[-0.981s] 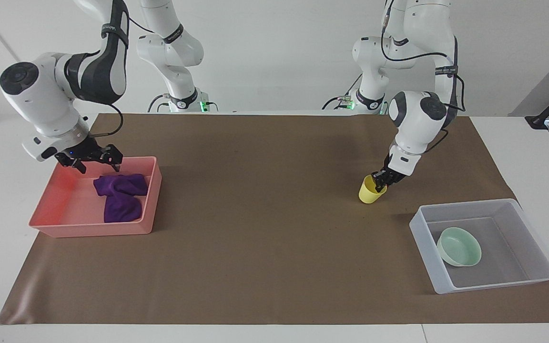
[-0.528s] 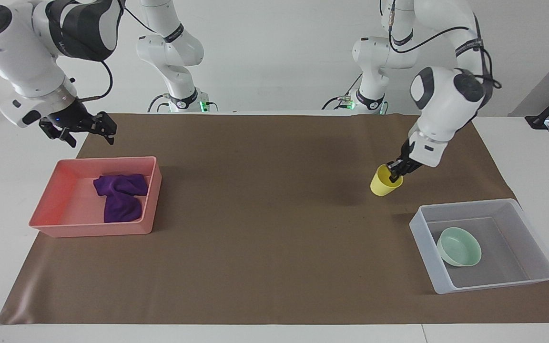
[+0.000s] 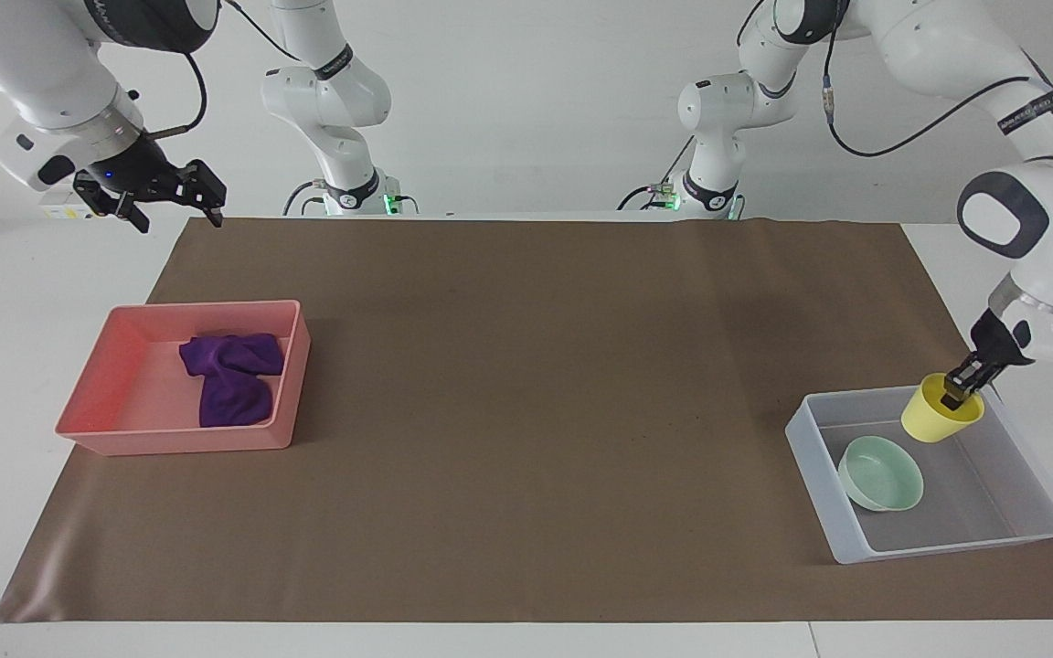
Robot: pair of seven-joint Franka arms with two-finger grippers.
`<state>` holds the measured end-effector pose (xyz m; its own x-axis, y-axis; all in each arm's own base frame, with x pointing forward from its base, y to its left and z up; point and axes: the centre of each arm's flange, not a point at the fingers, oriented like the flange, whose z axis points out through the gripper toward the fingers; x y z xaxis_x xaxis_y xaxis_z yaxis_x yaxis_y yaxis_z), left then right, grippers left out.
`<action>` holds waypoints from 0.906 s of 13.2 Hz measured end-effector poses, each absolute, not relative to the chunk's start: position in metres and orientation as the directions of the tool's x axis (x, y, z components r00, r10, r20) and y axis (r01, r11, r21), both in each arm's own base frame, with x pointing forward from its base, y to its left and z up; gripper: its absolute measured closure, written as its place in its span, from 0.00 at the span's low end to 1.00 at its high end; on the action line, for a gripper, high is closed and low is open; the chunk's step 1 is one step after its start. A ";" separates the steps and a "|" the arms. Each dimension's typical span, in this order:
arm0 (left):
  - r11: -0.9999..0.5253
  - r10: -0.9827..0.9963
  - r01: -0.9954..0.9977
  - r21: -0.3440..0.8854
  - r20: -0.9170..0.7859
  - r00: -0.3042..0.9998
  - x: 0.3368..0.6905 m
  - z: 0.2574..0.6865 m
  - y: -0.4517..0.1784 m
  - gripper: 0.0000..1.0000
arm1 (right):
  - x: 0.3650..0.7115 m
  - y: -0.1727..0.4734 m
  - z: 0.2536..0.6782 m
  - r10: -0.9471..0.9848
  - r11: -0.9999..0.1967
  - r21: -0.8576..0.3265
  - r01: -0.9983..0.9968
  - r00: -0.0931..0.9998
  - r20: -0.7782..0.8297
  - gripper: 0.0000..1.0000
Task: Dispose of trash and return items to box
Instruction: 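Lower the yellow cup into the clear box beside the bowl, then open the left gripper and withdraw it from the yellow cup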
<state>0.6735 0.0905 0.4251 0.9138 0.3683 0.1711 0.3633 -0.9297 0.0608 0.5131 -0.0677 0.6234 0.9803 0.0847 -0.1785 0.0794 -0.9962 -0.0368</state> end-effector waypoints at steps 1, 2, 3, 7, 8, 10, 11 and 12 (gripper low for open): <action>-0.931 0.366 0.361 0.060 0.173 0.914 0.680 0.407 0.090 0.97 | 0.513 -0.067 0.623 0.083 -0.996 -0.045 0.076 0.981 -0.178 0.00; -0.933 0.360 0.355 0.059 0.167 0.918 0.684 0.390 0.086 0.97 | 0.513 -0.066 0.623 0.081 -0.996 -0.050 0.074 0.981 -0.177 0.00; -0.937 0.350 0.344 0.060 0.165 0.922 0.688 0.378 0.080 0.97 | 0.513 -0.066 0.623 0.080 -0.996 -0.052 0.072 0.981 -0.176 0.00; -0.954 0.298 0.292 0.062 0.177 0.938 0.694 0.369 0.054 0.97 | 0.516 -0.049 0.626 0.031 -0.999 -0.040 0.024 0.986 -0.162 0.00; -0.957 0.290 0.284 0.061 0.178 0.940 0.694 0.369 0.053 0.97 | 0.516 -0.041 0.628 0.017 -0.999 -0.035 0.011 0.987 -0.159 0.00; -0.959 0.283 0.277 0.060 0.178 0.942 0.694 0.369 0.052 0.97 | 0.514 -0.024 0.633 0.007 -1.000 -0.028 0.003 0.989 -0.150 0.00; -0.960 0.280 0.274 0.059 0.178 0.943 0.694 0.369 0.053 0.94 | 0.515 -0.017 0.634 0.002 -1.000 -0.026 -0.002 0.989 -0.145 0.00; -0.961 0.276 0.270 0.058 0.176 0.945 0.693 0.367 0.053 0.93 | 0.515 -0.012 0.634 0.000 -1.000 -0.027 -0.004 0.990 -0.144 0.00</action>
<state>0.6932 0.0526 0.3674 0.9449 0.2763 0.1757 0.2703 -0.9610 0.0578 0.5149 -0.0119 0.6341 0.9896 0.0003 -0.1437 -0.0036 -0.9996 -0.0266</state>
